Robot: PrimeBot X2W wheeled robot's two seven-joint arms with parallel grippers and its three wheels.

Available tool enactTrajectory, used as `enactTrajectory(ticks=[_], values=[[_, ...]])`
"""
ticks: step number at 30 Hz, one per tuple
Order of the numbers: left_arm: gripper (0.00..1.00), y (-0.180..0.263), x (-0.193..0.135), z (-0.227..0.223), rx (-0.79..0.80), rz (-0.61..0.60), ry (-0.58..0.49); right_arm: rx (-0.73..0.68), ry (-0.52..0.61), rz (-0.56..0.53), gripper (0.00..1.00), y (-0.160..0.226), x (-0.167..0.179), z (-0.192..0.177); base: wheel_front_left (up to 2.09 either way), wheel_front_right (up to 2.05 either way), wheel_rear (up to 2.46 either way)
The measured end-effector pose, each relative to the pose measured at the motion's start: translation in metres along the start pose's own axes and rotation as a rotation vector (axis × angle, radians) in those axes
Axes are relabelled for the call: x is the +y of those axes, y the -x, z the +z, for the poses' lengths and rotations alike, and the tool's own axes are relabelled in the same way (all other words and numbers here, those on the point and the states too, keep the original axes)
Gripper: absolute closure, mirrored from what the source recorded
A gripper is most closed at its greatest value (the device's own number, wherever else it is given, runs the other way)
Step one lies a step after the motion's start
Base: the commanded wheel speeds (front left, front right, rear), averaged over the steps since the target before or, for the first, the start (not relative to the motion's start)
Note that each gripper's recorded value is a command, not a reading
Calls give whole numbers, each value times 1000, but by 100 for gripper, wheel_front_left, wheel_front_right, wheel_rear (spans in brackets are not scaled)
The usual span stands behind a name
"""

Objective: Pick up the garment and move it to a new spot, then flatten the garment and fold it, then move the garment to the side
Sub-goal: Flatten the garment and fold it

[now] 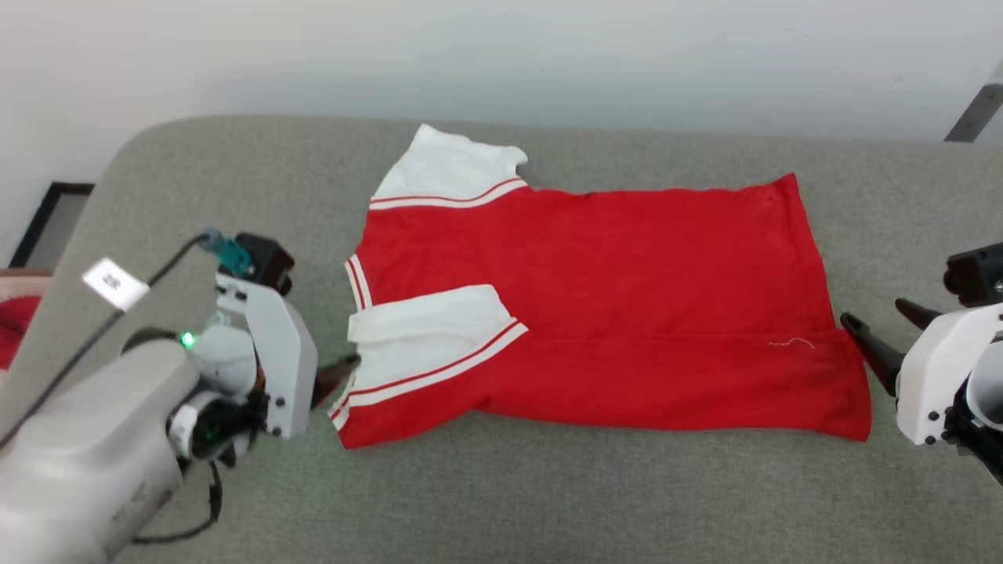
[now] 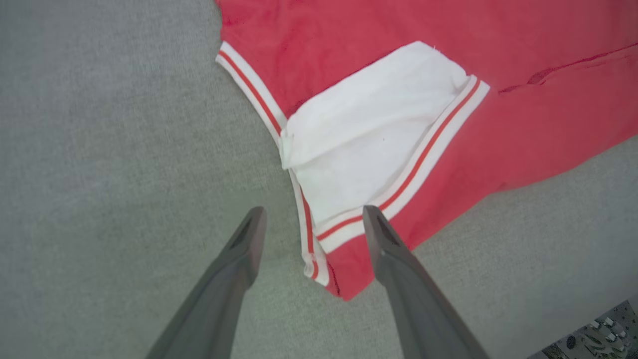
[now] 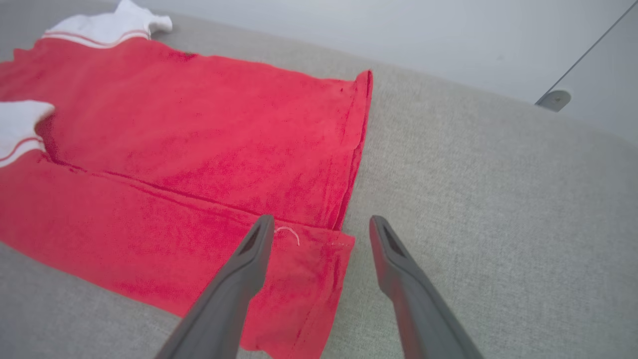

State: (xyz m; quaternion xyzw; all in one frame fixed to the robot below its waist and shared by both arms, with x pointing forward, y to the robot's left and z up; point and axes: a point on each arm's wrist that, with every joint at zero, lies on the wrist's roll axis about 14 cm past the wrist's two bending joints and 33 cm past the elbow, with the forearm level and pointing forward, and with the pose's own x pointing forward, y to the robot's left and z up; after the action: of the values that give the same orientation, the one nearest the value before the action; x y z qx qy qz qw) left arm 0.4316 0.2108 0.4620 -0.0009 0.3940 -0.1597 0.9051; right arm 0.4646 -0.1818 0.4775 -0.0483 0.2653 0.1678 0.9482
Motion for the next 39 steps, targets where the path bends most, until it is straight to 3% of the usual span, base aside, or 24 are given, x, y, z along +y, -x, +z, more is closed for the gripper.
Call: enactTrajectory(ticks=[8, 12, 34, 35, 36, 39], values=[[0, 12, -13, -26, 71, 0, 32, -222, -42, -75, 0, 36, -10, 41, 0, 0, 0], [0, 6, -16, -36, 105, -7, 53, -280, -87, -118, 0, 53, -16, 42, 0, 0, 0], [2, -45, -9, -79, 293, -6, 217, -219, -276, -259, 0, 91, -26, -16, 0, 0, 0], [85, -45, -9, -79, 295, -16, 214, -211, -280, -258, 0, 91, -25, -17, 0, 0, 0], [100, -46, -7, -79, 295, -12, 216, -195, -282, -255, 0, 90, -24, -19, 0, 0, 0], [100, -47, 0, -77, 286, 1, 210, -132, -293, -238, 0, 86, -18, -29, 0, 0, 0]])
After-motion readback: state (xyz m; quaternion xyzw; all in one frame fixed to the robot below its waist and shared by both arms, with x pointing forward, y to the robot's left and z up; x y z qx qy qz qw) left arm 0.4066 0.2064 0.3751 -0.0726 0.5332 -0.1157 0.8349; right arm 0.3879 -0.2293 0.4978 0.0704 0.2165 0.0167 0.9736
